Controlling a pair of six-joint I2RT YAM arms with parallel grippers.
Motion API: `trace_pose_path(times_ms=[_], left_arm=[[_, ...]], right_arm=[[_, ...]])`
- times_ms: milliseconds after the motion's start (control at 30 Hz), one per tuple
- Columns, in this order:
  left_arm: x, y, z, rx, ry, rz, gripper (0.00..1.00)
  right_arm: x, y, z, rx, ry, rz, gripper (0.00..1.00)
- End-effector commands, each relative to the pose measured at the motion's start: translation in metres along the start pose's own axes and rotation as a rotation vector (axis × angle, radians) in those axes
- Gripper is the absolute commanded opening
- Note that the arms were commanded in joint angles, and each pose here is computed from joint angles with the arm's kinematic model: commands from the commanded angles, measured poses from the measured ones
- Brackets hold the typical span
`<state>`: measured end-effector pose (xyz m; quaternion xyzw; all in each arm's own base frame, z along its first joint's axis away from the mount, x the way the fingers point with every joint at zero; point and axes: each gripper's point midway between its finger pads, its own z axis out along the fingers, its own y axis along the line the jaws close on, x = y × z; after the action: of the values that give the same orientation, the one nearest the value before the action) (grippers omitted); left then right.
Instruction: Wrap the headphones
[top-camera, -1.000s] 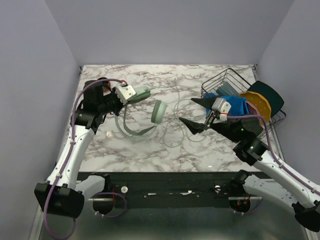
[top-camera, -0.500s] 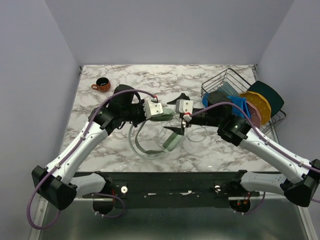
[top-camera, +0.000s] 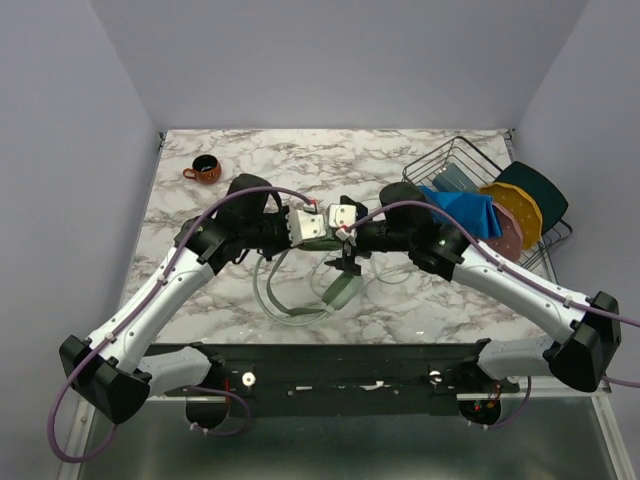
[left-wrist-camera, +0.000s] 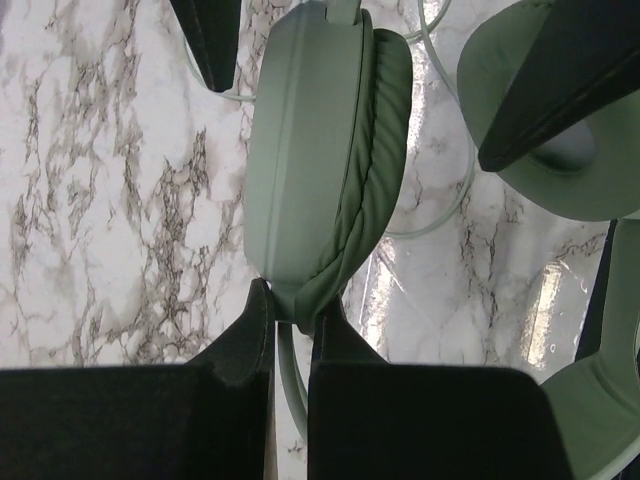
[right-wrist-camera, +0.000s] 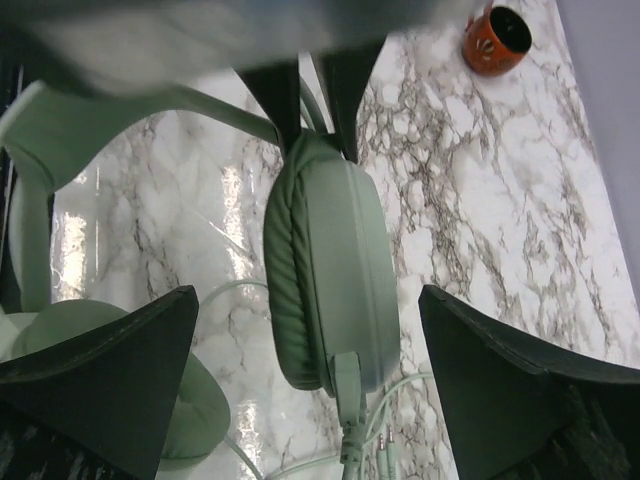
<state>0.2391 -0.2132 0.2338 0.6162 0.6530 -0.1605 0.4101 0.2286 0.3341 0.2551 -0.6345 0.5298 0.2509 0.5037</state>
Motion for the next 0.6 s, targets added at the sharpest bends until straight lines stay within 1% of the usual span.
trace_pose_path(times_ms=[0,133,233,267,300,333,567], left_arm=[[-0.016,-0.007,-0.011,0.015,-0.068,0.049,0.00],[-0.018,-0.009,-0.012,0.021,-0.077,0.054,0.00],[-0.024,-0.010,-0.014,0.027,-0.096,0.052,0.00],[-0.025,-0.010,-0.014,0.029,-0.101,0.047,0.00],[-0.027,-0.010,-0.014,0.027,-0.110,0.048,0.00],[-0.029,-0.009,-0.015,0.024,-0.116,0.047,0.00],[-0.030,-0.012,-0.019,0.019,-0.133,0.050,0.00]], right_arm=[[0.012,-0.019,0.007,0.083,0.074,0.030,1.00],[0.015,-0.022,0.011,0.092,0.080,0.039,1.00],[0.012,-0.013,0.015,0.049,0.050,0.046,0.89],[0.012,-0.011,0.016,0.042,0.045,0.048,0.79],[0.012,-0.011,0.016,0.043,0.044,0.056,0.76],[0.014,-0.010,0.017,0.042,0.047,0.061,0.75],[0.023,-0.006,0.015,0.057,0.053,0.089,0.75]])
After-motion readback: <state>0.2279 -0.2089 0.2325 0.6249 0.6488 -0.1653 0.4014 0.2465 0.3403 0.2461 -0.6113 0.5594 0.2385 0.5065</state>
